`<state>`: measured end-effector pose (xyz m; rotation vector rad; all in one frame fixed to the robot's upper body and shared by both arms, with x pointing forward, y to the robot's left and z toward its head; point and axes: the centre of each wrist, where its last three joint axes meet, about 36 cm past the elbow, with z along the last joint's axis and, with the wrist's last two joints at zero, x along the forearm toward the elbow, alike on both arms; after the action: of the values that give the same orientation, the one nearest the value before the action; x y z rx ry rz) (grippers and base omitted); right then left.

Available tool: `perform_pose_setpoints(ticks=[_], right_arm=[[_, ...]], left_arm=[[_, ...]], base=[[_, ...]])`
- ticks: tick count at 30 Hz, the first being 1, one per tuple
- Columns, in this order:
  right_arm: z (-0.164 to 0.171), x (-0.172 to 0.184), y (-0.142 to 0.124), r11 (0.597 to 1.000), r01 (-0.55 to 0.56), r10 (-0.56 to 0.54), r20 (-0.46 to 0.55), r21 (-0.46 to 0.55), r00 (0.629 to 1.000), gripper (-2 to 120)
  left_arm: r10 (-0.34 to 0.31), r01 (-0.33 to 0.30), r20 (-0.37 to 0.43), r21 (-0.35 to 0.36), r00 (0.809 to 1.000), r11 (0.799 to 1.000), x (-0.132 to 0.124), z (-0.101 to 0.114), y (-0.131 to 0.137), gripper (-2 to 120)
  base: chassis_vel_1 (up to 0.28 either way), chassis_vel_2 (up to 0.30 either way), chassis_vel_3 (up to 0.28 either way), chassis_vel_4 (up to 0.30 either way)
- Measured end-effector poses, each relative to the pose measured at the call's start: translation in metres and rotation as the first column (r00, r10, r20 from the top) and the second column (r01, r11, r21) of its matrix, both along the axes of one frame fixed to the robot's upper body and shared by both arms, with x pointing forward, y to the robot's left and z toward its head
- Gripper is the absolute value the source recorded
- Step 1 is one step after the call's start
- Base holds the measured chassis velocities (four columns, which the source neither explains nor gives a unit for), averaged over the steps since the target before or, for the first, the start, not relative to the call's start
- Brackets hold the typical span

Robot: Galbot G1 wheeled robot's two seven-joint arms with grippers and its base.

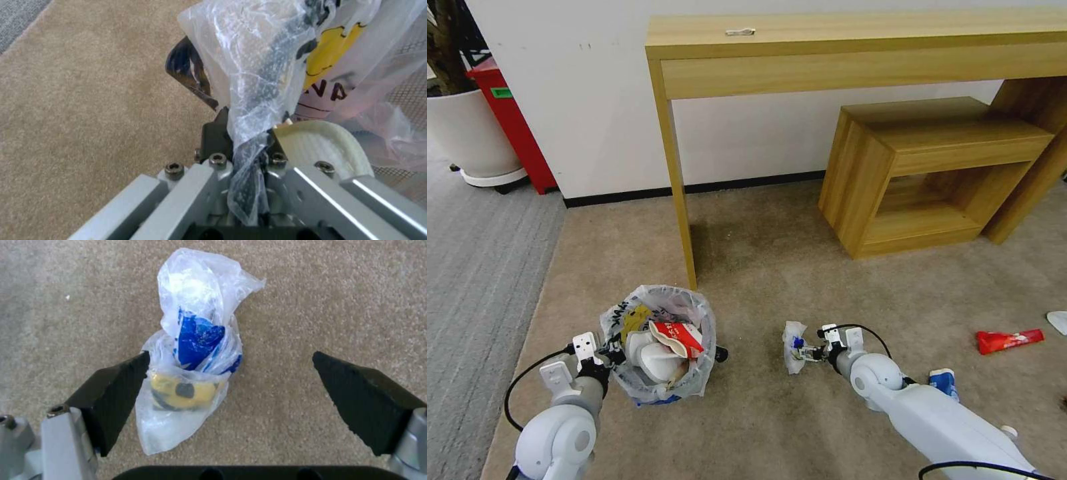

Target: Pick up the trash bin and place the garbage on the floor into it.

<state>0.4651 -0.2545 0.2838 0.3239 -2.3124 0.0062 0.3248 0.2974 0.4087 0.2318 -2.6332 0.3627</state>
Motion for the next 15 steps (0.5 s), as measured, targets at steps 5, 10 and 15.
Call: perform_pose_setpoints(ticks=[5,10,15], right_arm=[[-0.0017,-0.0008,0.0003,1.0,0.0,0.0,0.004,-0.003,1.0,91],[-0.0038,-0.0028,0.0011,1.0,-0.004,0.004,0.01,-0.003,1.0,83],[-0.0044,-0.0016,0.0062,1.0,-0.014,0.014,0.014,0.003,1.0,83]], left_arm=[[0.003,-0.003,0.0,0.0,1.0,1.0,0.0005,-0.0015,0.0005,0],[0.004,-0.004,0.002,0.002,1.0,1.0,0.0011,-0.0021,0.0012,0],[0.002,-0.002,0.002,0.001,1.0,1.0,0.0016,-0.0022,0.0012,0]], base=[[0.0,0.0,0.0,0.0],[0.0,0.0,0.0,0.0],[0.0,0.0,0.0,0.0]])
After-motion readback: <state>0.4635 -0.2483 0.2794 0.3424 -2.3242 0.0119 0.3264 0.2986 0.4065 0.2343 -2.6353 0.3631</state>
